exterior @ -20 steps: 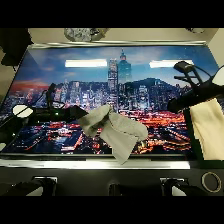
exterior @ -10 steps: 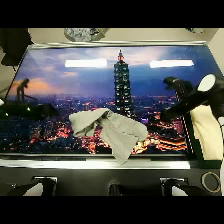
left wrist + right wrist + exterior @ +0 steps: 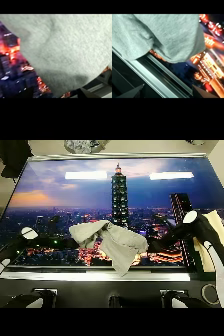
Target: Fold the shirts.
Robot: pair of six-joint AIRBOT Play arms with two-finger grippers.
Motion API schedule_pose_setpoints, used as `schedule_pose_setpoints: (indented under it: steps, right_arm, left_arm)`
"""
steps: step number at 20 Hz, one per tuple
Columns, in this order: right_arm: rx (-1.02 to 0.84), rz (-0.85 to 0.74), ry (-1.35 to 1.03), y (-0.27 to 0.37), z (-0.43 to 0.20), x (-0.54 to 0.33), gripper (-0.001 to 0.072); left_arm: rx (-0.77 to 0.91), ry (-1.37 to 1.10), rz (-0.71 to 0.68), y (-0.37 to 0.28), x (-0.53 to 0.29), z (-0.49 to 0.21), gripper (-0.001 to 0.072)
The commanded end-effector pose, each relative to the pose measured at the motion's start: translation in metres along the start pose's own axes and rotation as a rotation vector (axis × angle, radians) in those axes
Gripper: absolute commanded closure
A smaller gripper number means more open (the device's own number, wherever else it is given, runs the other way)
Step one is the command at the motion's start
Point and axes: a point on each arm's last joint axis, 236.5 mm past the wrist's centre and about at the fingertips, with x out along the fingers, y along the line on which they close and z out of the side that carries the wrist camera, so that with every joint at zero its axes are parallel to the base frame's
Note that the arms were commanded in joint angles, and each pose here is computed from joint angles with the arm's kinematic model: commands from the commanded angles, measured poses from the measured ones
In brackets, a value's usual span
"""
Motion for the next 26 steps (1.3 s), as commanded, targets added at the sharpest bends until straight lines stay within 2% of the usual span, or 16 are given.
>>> schedule_pose_setpoints:
  steps: [1, 2, 4, 8, 11, 13, 14, 15, 16, 17, 19, 21, 23, 26]
  right_arm:
    - [0.016, 0.044, 0.012, 0.004, -0.011, 0.019, 0.0009]
    - [0.023, 0.051, 0.006, 0.005, -0.012, 0.023, 0.001]
    - [-0.014, 0.072, 0.02, 0.017, -0.017, 0.041, 0.001]
    - [-0.093, 0.06, -0.005, 0.05, -0.003, 0.092, 0.0005]
    - [-0.059, 0.097, -0.092, 0.064, 0.022, 0.108, 0.0007]
    - [-0.014, 0.112, -0.174, 0.066, 0.044, 0.111, 0.0042]
    - [-0.001, 0.102, -0.212, 0.064, 0.054, 0.11, 0.0092]
    - [0.001, 0.096, -0.229, 0.063, 0.058, 0.108, 0.0184]
    - [-0.013, 0.09, -0.231, 0.062, 0.059, 0.106, 0.0504]
    - [-0.025, 0.092, -0.225, 0.064, 0.059, 0.101, 0.067]
    - [-0.162, 0.065, -0.226, 0.074, 0.063, 0.081, 0.067]
    - [-0.309, -0.093, -0.258, 0.07, 0.078, 0.033, 0.067]
    - [-0.433, -0.358, -0.393, 0.069, 0.106, -0.057, 0.067]
    - [-0.52, -0.85, -0.759, 0.105, 0.113, -0.265, 0.067]
  left_arm:
    - [0.035, -0.082, 0.03, -0.001, 0.013, 0.014, 0.0158]
    - [0.038, -0.097, 0.042, 0.002, 0.012, 0.017, 0.038]
    - [0.052, -0.102, 0.063, 0.007, 0.012, 0.019, 0.068]
    - [0.054, -0.082, 0.059, 0.006, 0.012, 0.014, 0.068]
    - [0.056, -0.059, 0.051, 0.004, 0.011, 0.008, 0.0681]
    - [0.058, -0.059, 0.049, 0.003, 0.01, 0.008, 0.068]
    - [0.06, -0.062, 0.048, 0.002, 0.009, 0.008, 0.068]
    - [0.063, -0.067, 0.048, 0.001, 0.008, 0.009, 0.0681]
    - [0.069, -0.078, 0.048, -0.001, 0.005, 0.012, 0.0681]
    - [0.081, -0.097, 0.045, -0.004, -0.002, 0.02, 0.0682]
    - [0.13, -0.152, 0.054, -0.014, -0.028, 0.044, 0.0682]
    - [0.248, -0.211, 0.129, -0.023, -0.073, 0.074, 0.0683]
    - [0.372, -0.299, 0.21, -0.046, -0.139, 0.103, 0.0683]
    - [0.477, -0.62, 0.307, -0.109, -0.285, 0.141, 0.0683]
